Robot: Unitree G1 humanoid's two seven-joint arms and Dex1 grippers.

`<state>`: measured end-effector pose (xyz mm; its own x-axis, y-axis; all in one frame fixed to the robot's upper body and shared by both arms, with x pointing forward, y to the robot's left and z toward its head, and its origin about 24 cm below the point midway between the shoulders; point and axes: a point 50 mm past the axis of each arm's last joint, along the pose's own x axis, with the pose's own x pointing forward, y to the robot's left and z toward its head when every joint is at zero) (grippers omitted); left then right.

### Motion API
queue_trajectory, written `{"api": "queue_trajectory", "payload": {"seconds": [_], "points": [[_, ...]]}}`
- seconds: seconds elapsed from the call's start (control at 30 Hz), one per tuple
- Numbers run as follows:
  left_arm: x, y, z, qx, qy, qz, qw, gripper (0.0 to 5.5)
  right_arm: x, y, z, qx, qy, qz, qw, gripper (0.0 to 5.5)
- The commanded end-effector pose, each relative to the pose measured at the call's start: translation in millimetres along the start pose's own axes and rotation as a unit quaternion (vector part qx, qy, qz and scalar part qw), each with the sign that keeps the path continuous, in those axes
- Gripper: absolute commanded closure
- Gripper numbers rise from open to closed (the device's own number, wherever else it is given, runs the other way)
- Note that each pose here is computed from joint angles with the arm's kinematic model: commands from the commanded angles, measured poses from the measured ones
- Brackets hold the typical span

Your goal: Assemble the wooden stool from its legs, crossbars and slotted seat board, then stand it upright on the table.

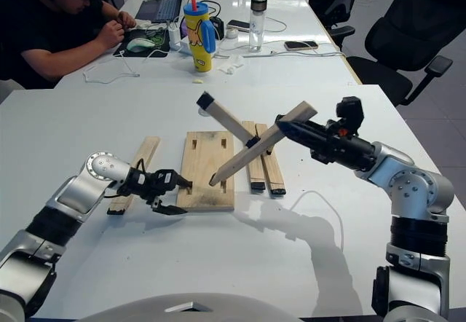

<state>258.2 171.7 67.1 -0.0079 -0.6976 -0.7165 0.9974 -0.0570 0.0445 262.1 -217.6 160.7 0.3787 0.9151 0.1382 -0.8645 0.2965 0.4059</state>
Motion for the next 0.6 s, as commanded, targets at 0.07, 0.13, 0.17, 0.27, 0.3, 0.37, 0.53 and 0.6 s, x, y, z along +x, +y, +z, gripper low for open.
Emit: {"api": "queue_trajectory", "payload": {"seconds": [0.07,0.13,0.17,0.27,0.3,0.37,0.53,0.6], "points": [[32.6,-76.2,-82.1,-0.18,0.142,-0.132,0.964,1.78,9.3,3.3,13.0,-0.074,0.07,0.046,0.994,3.35],[34.9,-75.7,-82.0,-0.182,0.14,-0.128,0.965,1.78,11.5,2.4,15.3,-0.077,0.088,0.061,0.991,3.35],[35.7,-75.6,-82.1,-0.182,0.14,-0.127,0.965,1.78,12.6,1.5,16.3,-0.079,0.095,0.066,0.99,3.35],[36.6,-74.6,-82.2,-0.186,0.132,-0.116,0.967,1.78,19.8,-5.2,17.5,-0.093,0.13,0.082,0.984,3.35],[36.8,-74.4,-82.0,-0.191,0.127,-0.112,0.967,1.78,24.4,-8.7,19.5,-0.102,0.136,0.087,0.982,3.35],[37.0,-74.5,-82.1,-0.194,0.124,-0.11,0.967,1.78,32.5,-11.7,21.0,-0.11,0.144,0.101,0.978,3.35],[41.3,-76.4,-82.6,-0.185,0.131,-0.123,0.966,1.78,39.3,-16.3,15.4,-0.125,0.167,0.113,0.971,3.35],[42.4,-76.5,-82.2,-0.183,0.132,-0.125,0.966,1.78,39.4,-17.9,14.2,-0.14,0.187,0.111,0.966,3.35]]}}
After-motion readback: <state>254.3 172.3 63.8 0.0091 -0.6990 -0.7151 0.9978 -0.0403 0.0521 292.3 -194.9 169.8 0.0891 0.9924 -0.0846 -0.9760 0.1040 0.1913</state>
